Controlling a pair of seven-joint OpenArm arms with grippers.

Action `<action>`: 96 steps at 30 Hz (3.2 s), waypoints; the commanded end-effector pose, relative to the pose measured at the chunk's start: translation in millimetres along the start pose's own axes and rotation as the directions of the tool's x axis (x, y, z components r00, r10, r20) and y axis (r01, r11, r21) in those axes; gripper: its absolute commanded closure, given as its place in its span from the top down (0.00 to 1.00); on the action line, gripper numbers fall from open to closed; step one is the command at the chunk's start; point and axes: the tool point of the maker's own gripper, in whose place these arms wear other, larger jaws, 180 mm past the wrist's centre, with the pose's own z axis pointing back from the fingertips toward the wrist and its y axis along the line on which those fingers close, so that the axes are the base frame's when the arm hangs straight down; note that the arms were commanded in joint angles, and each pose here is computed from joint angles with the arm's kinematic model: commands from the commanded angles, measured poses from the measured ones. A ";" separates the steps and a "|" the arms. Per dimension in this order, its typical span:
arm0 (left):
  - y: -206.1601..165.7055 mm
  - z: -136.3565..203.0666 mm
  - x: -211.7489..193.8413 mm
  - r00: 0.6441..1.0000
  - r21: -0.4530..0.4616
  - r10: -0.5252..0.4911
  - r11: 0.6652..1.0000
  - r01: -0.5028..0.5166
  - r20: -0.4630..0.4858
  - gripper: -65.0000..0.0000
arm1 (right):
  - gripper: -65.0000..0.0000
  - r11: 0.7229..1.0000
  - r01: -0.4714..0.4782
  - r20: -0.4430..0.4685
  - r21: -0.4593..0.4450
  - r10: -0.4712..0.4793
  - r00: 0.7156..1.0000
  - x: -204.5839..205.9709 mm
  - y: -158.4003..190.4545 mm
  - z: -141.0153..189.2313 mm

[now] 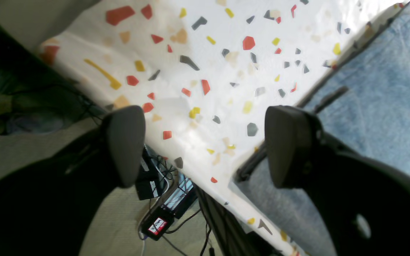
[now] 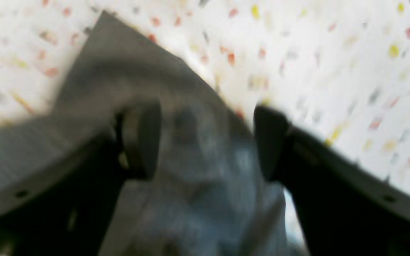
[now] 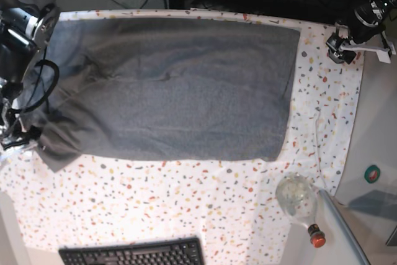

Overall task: Layout the t-shirt on the table in an organized manner, then fold the t-shirt properly
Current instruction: 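Grasp the shirt corner near the right gripper and tuck it inward, then lower the left gripper to grasp the shirt's opposite corner, then pull the held corner with the left gripper to straighten the edge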

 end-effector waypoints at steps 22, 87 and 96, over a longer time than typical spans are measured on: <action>-8.0 0.9 13.1 0.999 -0.019 -0.014 1.000 0.015 0.037 0.76 | 0.00 1.000 0.024 0.118 -0.018 -0.021 0.993 14.6 -21.7 -24.2; -157.7 -42.6 -66.5 0.836 -0.323 -0.549 0.790 0.521 0.004 0.00 | 0.00 0.989 -0.142 0.287 -0.036 0.146 0.947 34.7 17.8 86.3; -147.6 -30.3 -83.1 0.827 -0.333 -0.562 0.783 0.524 -0.019 0.21 | 0.00 0.989 -0.142 0.287 -0.036 0.146 0.947 34.7 17.8 86.3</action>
